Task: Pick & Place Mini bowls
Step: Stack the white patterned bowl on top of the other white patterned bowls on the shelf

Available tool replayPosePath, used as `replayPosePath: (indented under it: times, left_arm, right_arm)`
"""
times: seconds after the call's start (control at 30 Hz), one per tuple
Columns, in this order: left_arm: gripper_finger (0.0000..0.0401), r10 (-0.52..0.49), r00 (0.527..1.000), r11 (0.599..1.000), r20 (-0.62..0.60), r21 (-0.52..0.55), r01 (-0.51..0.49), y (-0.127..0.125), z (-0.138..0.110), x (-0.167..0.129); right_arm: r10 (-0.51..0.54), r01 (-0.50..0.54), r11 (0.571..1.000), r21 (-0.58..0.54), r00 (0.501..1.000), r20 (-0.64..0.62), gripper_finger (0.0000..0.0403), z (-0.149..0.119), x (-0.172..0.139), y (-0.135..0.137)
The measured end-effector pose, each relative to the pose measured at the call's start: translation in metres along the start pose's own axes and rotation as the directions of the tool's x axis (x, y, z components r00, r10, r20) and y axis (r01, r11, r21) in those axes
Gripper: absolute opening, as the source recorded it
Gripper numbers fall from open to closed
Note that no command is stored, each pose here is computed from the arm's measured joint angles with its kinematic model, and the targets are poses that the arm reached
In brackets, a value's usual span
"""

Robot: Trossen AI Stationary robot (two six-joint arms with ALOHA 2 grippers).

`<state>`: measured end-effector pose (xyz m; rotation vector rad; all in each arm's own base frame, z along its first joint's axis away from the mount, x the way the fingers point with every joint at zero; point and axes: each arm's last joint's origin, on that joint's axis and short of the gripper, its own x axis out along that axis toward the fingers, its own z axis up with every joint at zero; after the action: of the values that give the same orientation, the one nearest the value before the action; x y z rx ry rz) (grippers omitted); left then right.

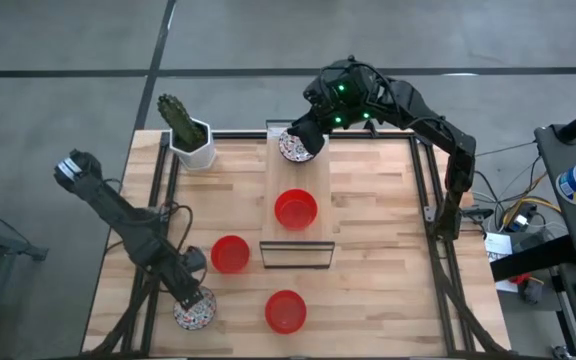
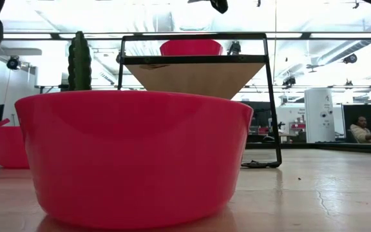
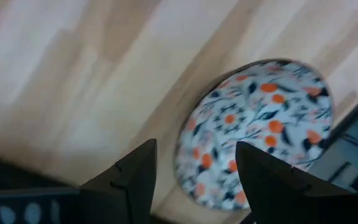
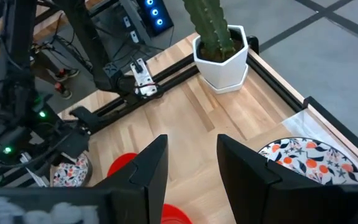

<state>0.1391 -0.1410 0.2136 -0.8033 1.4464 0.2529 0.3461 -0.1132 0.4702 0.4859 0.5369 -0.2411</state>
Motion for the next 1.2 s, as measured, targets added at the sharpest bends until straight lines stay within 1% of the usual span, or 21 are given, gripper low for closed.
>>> replayPosePath:
  times: [0.07,0.13,0.23,0.4,0.5,0.6,0.67,0.77,0.87,0.9,0.97,1.07,1.2]
  left_arm:
    - [0.0209,-0.033,0.999,0.999,0.002,0.002,0.033,-0.001,0.001,0.008]
    - [0.0209,-0.042,0.999,0.999,-0.001,-0.003,0.042,0.001,0.002,0.014]
    - [0.0209,-0.009,1.0,1.0,-0.007,-0.016,0.009,0.005,0.002,0.021]
    - [0.0208,0.009,1.0,1.0,-0.007,-0.03,-0.009,0.007,0.002,0.026]
    - [0.0199,0.017,0.999,0.999,-0.028,-0.035,-0.018,0.007,0.002,0.028]
    - [0.0174,0.028,0.999,0.999,-0.03,-0.036,-0.029,0.007,0.002,0.031]
    - [0.0147,0.028,0.999,0.999,-0.03,-0.023,-0.029,0.006,0.003,0.033]
    - [0.0095,0.026,0.999,1.0,-0.032,0.004,-0.026,0.005,0.003,0.034]
    - [0.0033,0.023,0.999,1.0,-0.035,0.01,-0.023,0.005,0.003,0.033]
    - [0.0018,0.01,0.999,1.0,-0.039,0.01,-0.01,0.004,0.002,0.032]
    - [0.0011,-0.017,0.999,1.0,-0.028,0.006,0.017,0.003,0.002,0.028]
    - [0.0006,-0.027,1.0,1.0,0.001,0.005,0.027,0.001,0.002,0.021]
    - [0.0004,-0.117,0.992,0.993,0.041,0.008,0.116,-0.013,0.002,-0.004]
  right_arm:
    - [0.002,-0.002,1.0,0.007,1.0,-0.002,0.0132,-0.001,0.0,0.001]
    - [0.004,-0.004,1.0,0.009,1.0,-0.002,0.0133,-0.001,0.0,0.002]
    - [0.007,-0.007,1.0,0.006,1.0,-0.004,0.0134,-0.001,0.001,0.003]
    - [0.008,-0.008,1.0,0.006,1.0,-0.005,0.013,-0.001,0.001,0.004]
    - [0.008,-0.008,1.0,0.006,1.0,-0.004,0.0128,-0.001,0.001,0.004]
    - [0.009,-0.009,1.0,0.008,1.0,-0.005,0.0128,-0.002,0.001,0.004]
    - [0.011,-0.011,1.0,0.01,1.0,-0.006,0.0129,-0.002,0.001,0.005]
    - [0.019,-0.019,1.0,0.005,1.0,-0.011,0.0128,-0.003,0.002,0.009]
    - [0.026,-0.026,1.0,0.001,1.0,-0.014,0.0126,-0.004,0.002,0.011]
    - [0.028,-0.028,1.0,-0.001,0.999,-0.015,0.0125,-0.005,0.002,0.013]
    - [0.028,-0.028,1.0,0.006,0.999,-0.017,0.0125,-0.005,0.002,0.013]
    - [0.028,-0.026,0.997,0.075,0.999,-0.024,0.0128,-0.006,0.003,0.013]
    - [0.059,-0.055,0.994,0.092,0.998,-0.038,0.0128,-0.007,0.003,0.016]
